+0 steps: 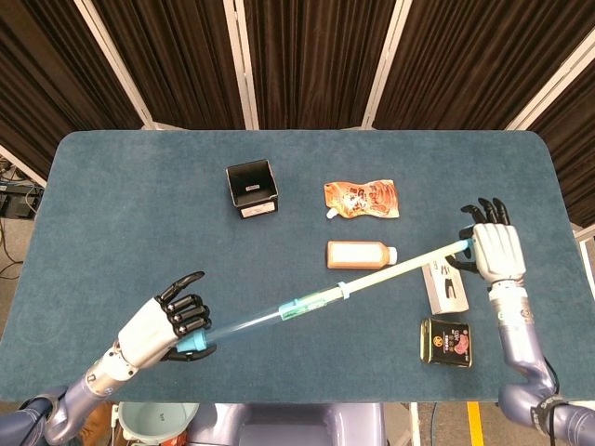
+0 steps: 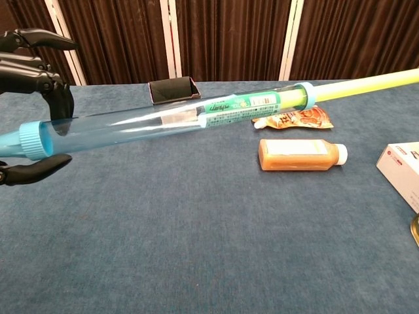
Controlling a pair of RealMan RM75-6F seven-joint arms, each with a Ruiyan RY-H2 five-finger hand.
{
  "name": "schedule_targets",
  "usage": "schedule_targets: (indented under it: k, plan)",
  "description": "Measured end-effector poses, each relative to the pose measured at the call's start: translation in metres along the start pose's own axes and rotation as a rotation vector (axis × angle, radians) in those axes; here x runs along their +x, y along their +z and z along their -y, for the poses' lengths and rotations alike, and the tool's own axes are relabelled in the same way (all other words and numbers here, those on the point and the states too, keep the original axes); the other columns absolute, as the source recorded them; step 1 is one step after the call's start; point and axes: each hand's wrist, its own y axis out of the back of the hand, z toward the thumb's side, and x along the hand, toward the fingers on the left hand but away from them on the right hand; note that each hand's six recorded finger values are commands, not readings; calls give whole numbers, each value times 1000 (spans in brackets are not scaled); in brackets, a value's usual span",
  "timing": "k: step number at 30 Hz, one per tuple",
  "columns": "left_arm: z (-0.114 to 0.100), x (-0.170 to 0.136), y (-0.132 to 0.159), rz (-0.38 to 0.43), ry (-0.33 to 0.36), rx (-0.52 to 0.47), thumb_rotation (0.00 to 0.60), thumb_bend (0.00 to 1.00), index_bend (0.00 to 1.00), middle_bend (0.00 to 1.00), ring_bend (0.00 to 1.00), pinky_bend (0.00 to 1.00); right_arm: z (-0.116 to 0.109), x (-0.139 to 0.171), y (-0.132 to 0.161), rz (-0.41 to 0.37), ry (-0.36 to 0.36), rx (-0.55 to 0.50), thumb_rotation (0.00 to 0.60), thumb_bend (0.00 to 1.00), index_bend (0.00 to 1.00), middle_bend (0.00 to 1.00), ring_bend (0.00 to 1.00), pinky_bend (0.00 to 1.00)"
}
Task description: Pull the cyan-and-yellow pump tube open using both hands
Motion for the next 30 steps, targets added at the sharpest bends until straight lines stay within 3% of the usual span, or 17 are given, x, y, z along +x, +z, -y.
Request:
schedule_targets:
  k: [25, 27, 29, 30]
  plan:
    - [-11, -15, 11, 31, 13, 28, 600, 476, 660, 588, 486, 160, -10, -53, -12, 72, -25, 30, 600, 215, 870, 257, 114, 15]
    - [-10, -15, 9, 29, 11, 35, 600, 476, 660, 585, 486, 160, -9, -54, -12, 77, -24, 30, 600, 176, 794, 248, 118, 15]
    - [-8, -14, 5, 21, 6, 54, 600, 440, 635, 562, 481, 160, -8, -52, -13, 76, -22, 17, 600, 138, 556, 213, 118, 14]
    - [-4, -13, 0, 10, -6, 65, 600, 419, 616, 547, 478, 160, -8, -51, -13, 72, -21, 9, 600, 132, 487, 195, 114, 14]
